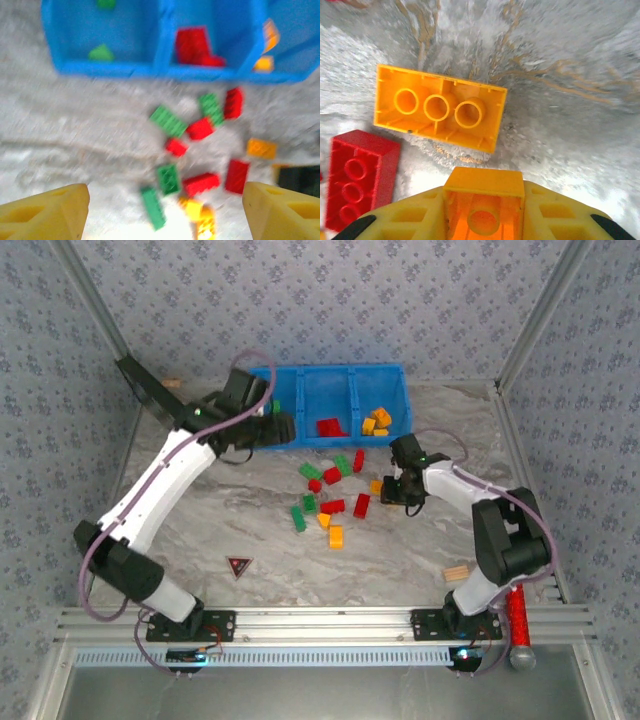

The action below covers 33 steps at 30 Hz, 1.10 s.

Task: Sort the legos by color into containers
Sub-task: Pick up the lego from the center of the table, then place the lego in the container.

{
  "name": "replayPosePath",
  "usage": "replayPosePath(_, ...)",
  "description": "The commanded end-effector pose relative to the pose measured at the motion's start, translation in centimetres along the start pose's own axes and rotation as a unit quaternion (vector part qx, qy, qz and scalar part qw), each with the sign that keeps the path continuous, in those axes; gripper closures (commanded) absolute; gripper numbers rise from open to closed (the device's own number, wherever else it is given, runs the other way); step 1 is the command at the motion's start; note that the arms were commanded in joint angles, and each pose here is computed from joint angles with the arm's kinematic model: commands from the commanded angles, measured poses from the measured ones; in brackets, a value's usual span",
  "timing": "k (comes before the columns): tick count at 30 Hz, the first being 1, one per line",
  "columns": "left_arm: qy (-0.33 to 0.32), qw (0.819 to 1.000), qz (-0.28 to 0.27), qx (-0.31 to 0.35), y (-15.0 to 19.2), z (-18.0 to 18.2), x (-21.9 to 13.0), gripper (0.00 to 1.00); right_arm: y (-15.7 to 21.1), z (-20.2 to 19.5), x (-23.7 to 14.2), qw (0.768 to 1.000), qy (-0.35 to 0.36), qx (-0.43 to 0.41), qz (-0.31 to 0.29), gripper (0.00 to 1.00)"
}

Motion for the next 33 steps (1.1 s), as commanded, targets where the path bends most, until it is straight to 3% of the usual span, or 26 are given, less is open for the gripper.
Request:
replayPosePath(1, -0.016, 0.999, 0.001, -0.035, 2.2, 2.2, -0.2, 0.20, -2.5, -0.3, -3.9, 0.999, 0.019, -0.010, -0.041, 0.65)
replayPosePath(10, -0.038, 0.994, 0.048, -0.096, 9.5, 5.2, 1.9, 0.20, -11.8, 0.0, -6.8, 0.990, 0.028, -0.021, -0.136, 0.65)
replayPosePath(18, -0.033, 0.990, 0.083, -0.111, 12.6, 4.9, 4.5, 0.20, -18.6, 0.2, -3.6, 0.986, 0.039, -0.033, -0.158, 0.66)
replayPosePath(26, -0.055, 0.986, 0.115, -0.106, 14.5, 5.1, 7.4, 0.18, -22.5, -0.3, 0.6, 0.987, 0.050, -0.052, -0.145, 0.65)
replayPosePath(33, -0.067, 0.984, 0.146, -0.075, 14.9, 4.0, 9.6, 0.18, -23.7, -1.0, 3.4, 0.989, 0.049, -0.054, -0.131, 0.64)
Point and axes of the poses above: each hand's point on the last joint's axis, 136 mm out from that joint toward the fingers, its own x axis out along the fingers, its own z axis along the line the jaws close on, y = z × x, the point moved 8 cm from there along -x, back along the fingers, and after that the axes turned 8 degrees about -x, right-handed, at the moved point
